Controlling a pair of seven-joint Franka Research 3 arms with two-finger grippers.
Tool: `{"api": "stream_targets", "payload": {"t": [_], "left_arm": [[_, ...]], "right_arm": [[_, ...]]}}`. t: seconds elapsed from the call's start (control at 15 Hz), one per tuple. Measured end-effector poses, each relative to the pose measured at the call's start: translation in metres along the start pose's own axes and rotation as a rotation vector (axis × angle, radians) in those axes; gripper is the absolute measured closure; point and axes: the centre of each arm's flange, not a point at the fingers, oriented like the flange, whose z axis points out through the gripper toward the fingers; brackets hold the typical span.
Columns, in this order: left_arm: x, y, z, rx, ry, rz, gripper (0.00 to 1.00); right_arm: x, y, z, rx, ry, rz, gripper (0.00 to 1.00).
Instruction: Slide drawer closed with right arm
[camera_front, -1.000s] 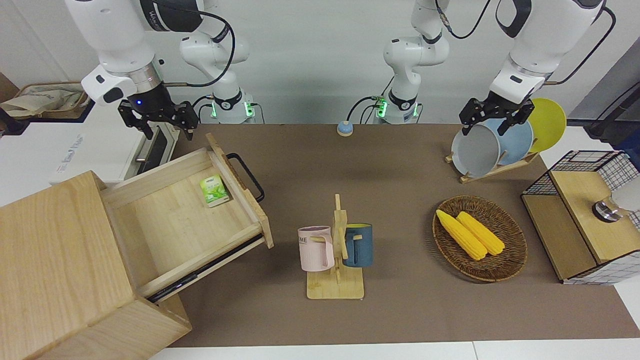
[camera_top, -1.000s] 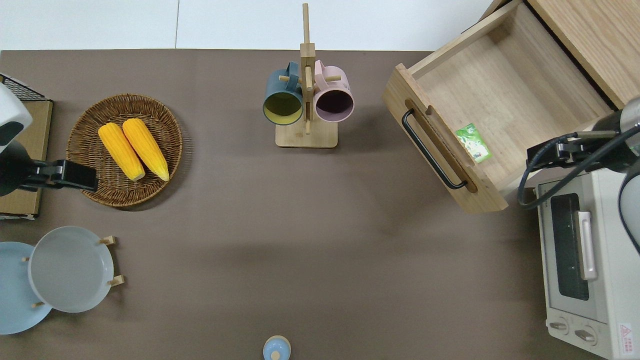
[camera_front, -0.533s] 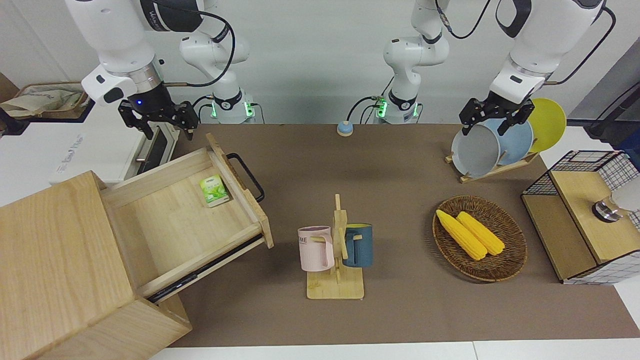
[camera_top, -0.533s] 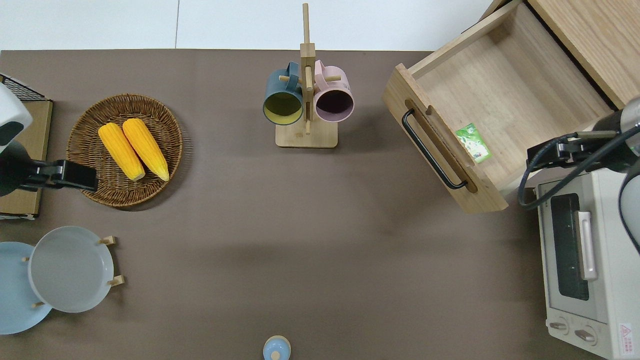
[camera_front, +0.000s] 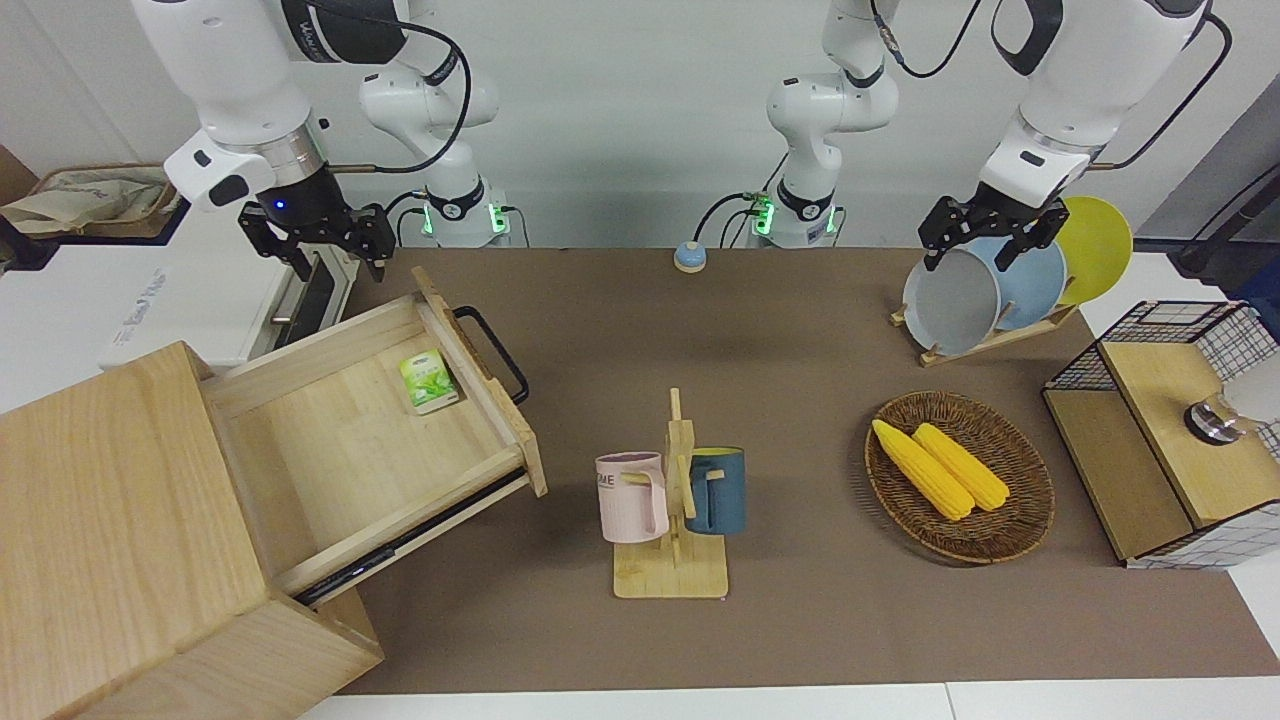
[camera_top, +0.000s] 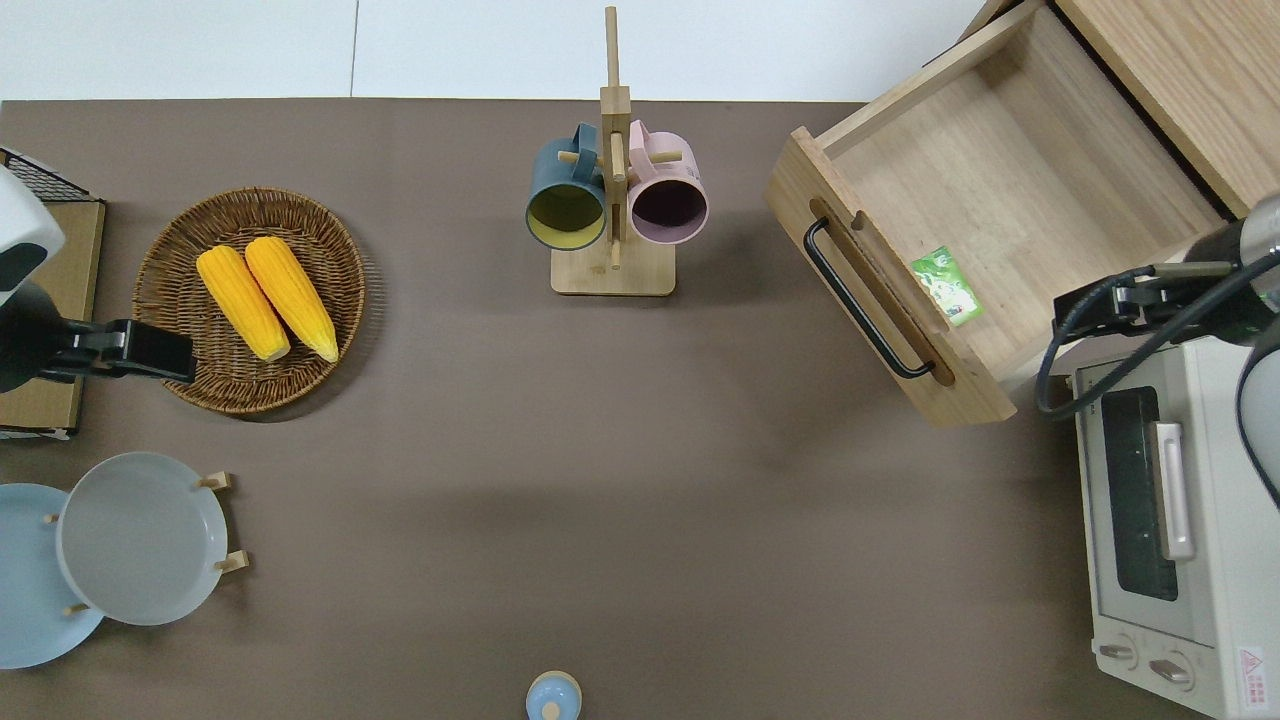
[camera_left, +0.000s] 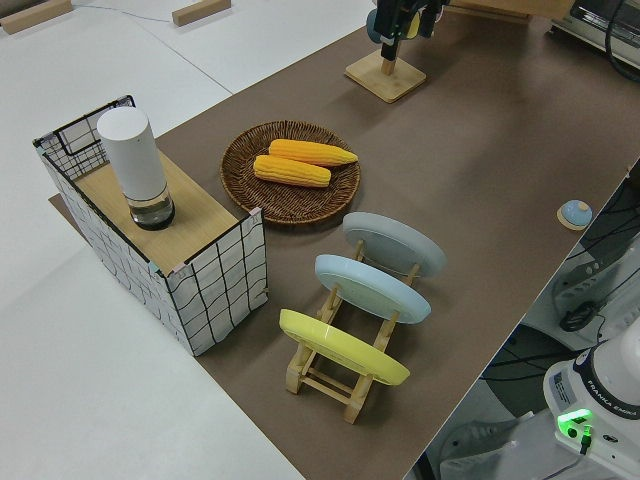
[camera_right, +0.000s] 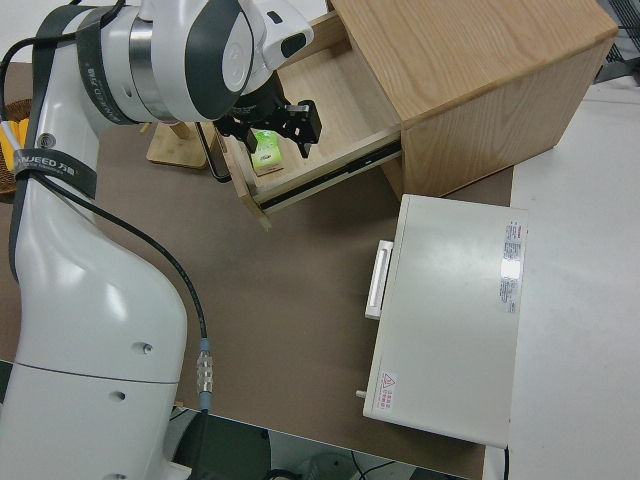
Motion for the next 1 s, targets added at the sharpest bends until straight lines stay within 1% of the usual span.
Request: {"api": "stream_targets", "payload": {"t": [0.13, 0.27, 0.33, 0.4, 0.47, 0.53, 1.0], "left_arm": [[0.0000, 0.0000, 0.0000, 0.000, 0.000, 0.000, 0.00], [0.0000, 0.0000, 0.0000, 0.000, 0.000, 0.000, 0.00], [0.0000, 0.0000, 0.0000, 0.000, 0.000, 0.000, 0.00], [0.0000, 0.0000, 0.0000, 0.000, 0.000, 0.000, 0.00], [0.0000, 0.0000, 0.0000, 0.000, 0.000, 0.000, 0.00], [0.0000, 0.0000, 0.0000, 0.000, 0.000, 0.000, 0.00], [0.0000, 0.0000, 0.0000, 0.000, 0.000, 0.000, 0.00]], "right_arm": [[0.0000, -0.0007, 0.0000, 0.000, 0.000, -0.002, 0.41], [-0.0001, -0.0015, -0.0001, 0.000, 0.000, -0.003, 0.62], [-0.0002, -0.0028, -0.0001, 0.000, 0.000, -0.006, 0.69], [-0.0003, -0.0043, -0.0002, 0.000, 0.000, -0.008, 0.78], [-0.0004, -0.0053, -0.0002, 0.000, 0.000, -0.010, 0.93], [-0.0004, -0.0053, -0.0002, 0.000, 0.000, -0.010, 0.99], [-0.0029, -0.0090, -0.0070, 0.001, 0.012, -0.015, 0.99]]}}
